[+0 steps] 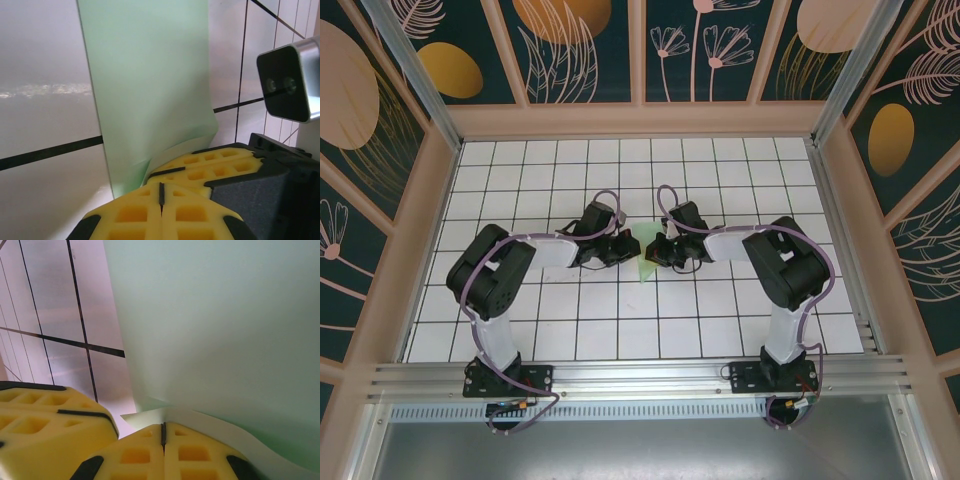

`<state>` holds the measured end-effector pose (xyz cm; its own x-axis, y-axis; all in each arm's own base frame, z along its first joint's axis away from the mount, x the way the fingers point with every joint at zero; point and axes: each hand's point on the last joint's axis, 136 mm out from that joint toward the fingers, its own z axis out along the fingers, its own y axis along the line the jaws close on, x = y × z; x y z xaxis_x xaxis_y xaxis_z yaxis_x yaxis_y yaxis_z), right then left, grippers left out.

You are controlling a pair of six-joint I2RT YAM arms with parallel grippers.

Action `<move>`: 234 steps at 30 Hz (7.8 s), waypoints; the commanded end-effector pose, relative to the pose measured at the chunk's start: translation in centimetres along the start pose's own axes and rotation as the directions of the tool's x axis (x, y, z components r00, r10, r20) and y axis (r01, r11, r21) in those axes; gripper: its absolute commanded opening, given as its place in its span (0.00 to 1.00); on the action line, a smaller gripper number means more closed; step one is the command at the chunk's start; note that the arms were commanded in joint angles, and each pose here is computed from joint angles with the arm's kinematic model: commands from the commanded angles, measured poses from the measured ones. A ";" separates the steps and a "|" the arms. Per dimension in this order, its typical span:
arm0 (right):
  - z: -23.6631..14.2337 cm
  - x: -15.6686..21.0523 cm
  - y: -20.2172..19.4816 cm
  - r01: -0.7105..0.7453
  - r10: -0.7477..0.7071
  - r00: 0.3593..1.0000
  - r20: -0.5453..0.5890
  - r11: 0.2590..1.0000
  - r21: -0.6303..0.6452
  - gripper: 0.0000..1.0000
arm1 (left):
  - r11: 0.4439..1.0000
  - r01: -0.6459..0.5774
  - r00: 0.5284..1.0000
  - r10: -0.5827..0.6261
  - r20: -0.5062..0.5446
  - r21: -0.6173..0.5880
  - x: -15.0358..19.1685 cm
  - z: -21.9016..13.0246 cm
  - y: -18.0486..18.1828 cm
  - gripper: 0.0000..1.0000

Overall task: Fold a paper plane with a square sheet of paper (pick it up from the middle)
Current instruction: Third fold the triangle at the center of the table.

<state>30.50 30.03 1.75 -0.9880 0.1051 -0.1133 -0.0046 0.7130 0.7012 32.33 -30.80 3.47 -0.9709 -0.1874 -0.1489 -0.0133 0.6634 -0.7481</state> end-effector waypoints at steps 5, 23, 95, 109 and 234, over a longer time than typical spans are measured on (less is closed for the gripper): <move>0.5 1.3 -3.1 -0.062 0.066 0.997 -0.037 0.993 0.102 0.00 | 0.999 0.006 1.000 -0.007 -0.023 -0.038 0.6 0.9 1.3 0.00; -3.5 1.8 3.1 0.096 -0.093 0.995 0.031 0.985 -0.143 0.00 | 0.983 0.018 0.999 -0.023 -0.024 -0.182 1.5 1.5 4.7 0.00; -2.7 2.1 0.6 0.092 -0.092 0.996 0.016 0.996 -0.013 0.00 | 0.970 0.067 0.998 -0.062 0.030 -0.233 1.8 1.0 6.4 0.00; -1.3 2.5 -2.7 0.012 -0.011 1.000 -0.014 0.998 0.055 0.00 | 0.973 0.042 0.999 -0.038 0.024 -0.227 1.2 1.1 5.6 0.00; -1.9 3.1 2.9 0.095 -0.090 0.993 0.071 0.993 -0.072 0.00 | 0.949 -0.063 0.993 0.091 0.077 -0.309 0.8 0.2 3.2 0.00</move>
<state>27.20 30.52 5.22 -0.9687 0.0758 -0.2363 -0.1229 0.6808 0.7221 31.68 -30.03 2.06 -0.9444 -0.1971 -0.2633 -0.0184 0.8309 -0.5560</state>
